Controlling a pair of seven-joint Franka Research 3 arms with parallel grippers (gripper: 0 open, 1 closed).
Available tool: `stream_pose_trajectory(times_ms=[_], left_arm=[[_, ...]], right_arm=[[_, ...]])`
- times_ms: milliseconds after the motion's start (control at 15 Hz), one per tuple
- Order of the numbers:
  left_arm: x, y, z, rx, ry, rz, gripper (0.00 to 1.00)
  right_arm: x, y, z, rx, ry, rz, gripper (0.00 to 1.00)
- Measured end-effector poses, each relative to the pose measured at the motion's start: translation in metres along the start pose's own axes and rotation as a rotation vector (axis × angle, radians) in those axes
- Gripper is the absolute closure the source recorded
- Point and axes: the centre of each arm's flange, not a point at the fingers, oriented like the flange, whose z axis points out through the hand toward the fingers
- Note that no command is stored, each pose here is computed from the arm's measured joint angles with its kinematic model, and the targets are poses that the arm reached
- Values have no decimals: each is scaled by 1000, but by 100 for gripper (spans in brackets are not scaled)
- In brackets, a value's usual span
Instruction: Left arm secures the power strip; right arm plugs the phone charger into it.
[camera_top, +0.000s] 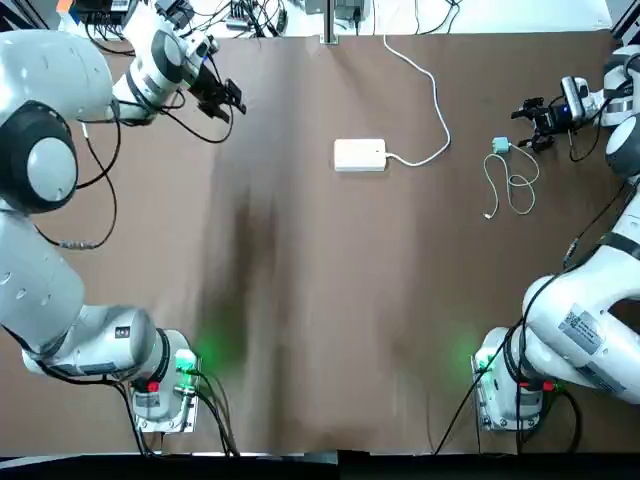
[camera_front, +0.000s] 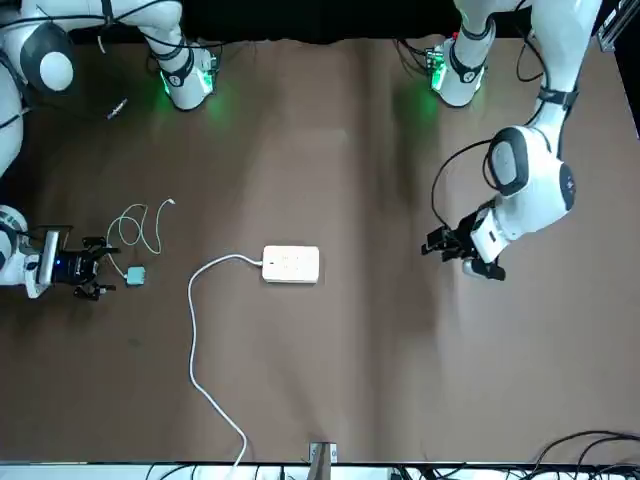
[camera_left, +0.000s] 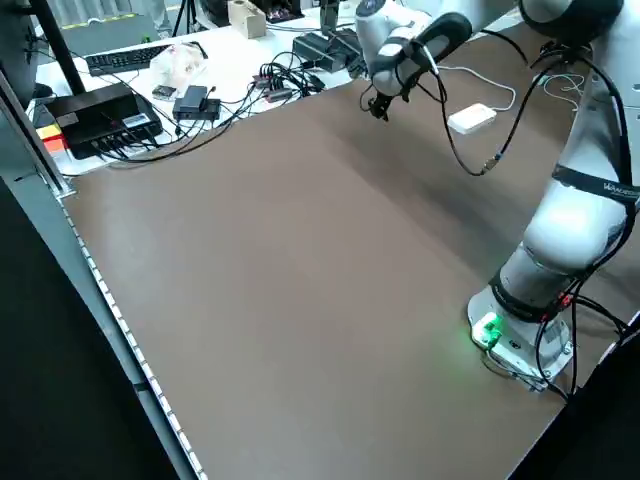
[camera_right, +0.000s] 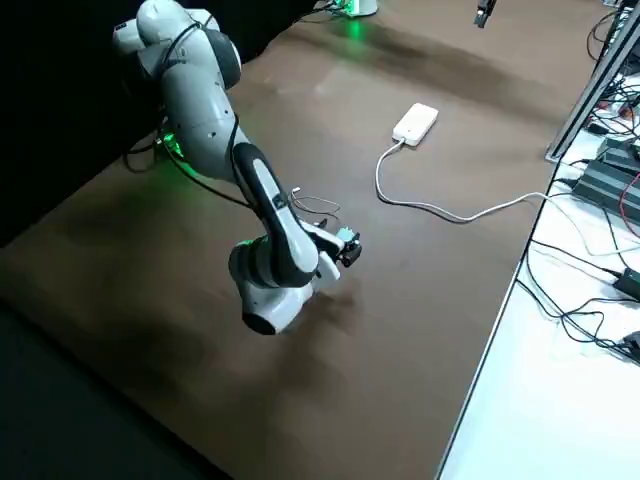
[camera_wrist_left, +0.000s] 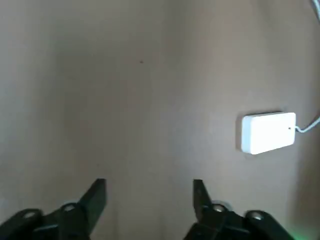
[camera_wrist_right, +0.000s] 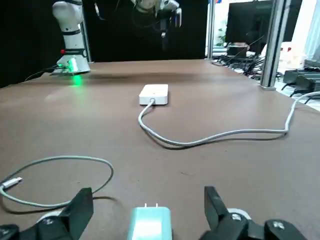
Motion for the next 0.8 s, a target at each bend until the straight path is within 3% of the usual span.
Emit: stream_pose_trajectory(times_ms=[67, 200, 267, 467, 667, 800], left_arm=[[-1, -2, 11, -29, -1, 3, 32], [-3, -12, 29, -79, -3, 1, 36], [-5, -16, 37, -106, 0, -2, 43], [-7, -21, 57, -147, 24, -11, 74], [-13, -2, 79, -159, 28, -10, 99], [-18, 13, 93, -172, 31, -13, 99]], right_arm=[[-6, -1, 0, -13, 13, 3, 4], [-15, -2, 2, -29, 31, 9, 4], [-17, -2, 3, -35, 34, 10, 4], [-22, 1, 3, -53, 27, -1, 4], [-27, 2, 6, -56, 26, -35, 4], [-33, 1, 10, -55, 31, -40, 4]])
